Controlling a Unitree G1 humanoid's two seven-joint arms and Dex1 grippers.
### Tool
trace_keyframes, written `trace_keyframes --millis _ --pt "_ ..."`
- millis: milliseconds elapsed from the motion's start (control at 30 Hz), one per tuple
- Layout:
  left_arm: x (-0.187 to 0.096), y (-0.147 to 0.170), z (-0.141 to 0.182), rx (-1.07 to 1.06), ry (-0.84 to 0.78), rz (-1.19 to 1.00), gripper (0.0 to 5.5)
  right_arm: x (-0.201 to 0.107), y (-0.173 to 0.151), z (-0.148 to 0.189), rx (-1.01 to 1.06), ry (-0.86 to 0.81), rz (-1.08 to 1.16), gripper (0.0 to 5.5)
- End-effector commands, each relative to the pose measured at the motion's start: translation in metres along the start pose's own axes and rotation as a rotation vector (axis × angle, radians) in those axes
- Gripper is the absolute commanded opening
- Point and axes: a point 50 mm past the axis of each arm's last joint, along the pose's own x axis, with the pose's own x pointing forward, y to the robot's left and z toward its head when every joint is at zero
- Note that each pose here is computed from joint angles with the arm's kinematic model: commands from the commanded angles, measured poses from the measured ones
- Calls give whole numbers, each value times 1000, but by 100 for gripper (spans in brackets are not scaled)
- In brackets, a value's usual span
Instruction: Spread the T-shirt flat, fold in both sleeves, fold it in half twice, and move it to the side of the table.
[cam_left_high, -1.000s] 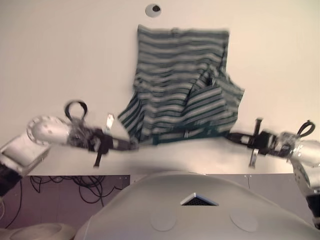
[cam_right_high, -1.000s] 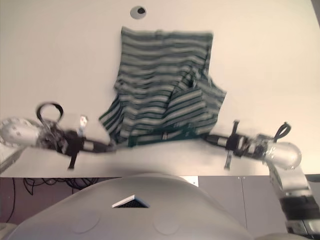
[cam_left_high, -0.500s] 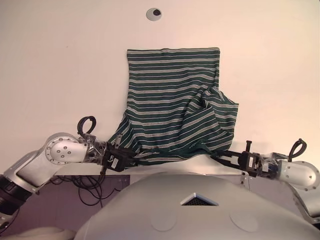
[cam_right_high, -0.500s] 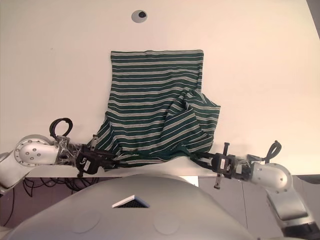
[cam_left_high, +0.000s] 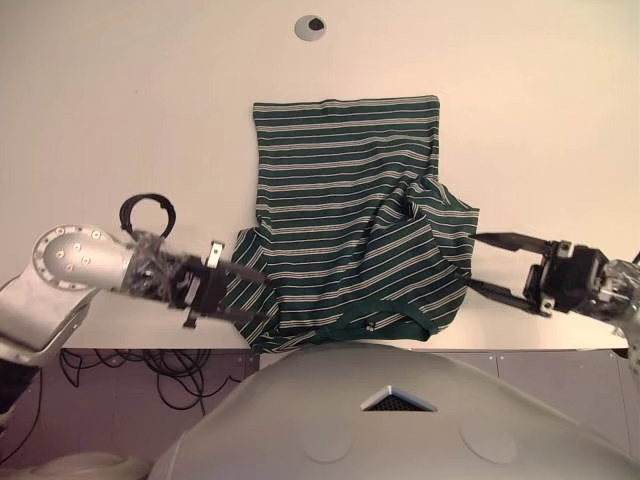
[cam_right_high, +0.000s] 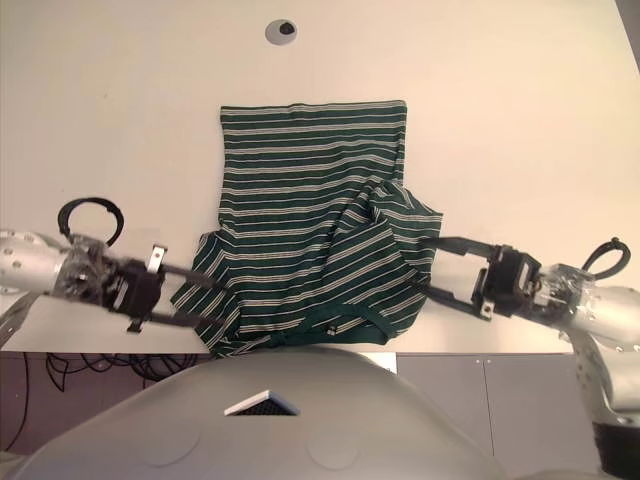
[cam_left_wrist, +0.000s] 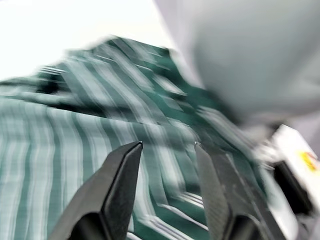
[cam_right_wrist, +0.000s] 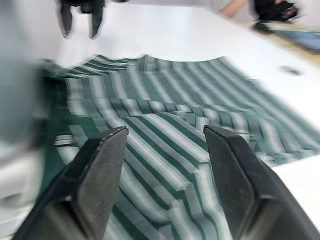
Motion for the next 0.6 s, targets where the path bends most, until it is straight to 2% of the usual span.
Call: trace_keyframes --millis 33,133,333,400,500,600 --pt "15 56 -20 51 42 314 190 14 -22 -21 -79 66 -131 276" --pt "30 97 -49 62 182 497 190 26 -32 -38 -106 129 -153 276" --pt "33 133 -107 93 521 627 190 38 -41 -73 -150 316 -147 276" --pt "35 139 -115 93 582 650 190 35 -43 -81 -190 408 -114 276" --pt "33 145 -123 139 696 671 190 15 -43 -83 -211 514 -61 276" --pt "26 147 -128 152 758 709 190 -2 -44 -73 -210 542 -34 276"
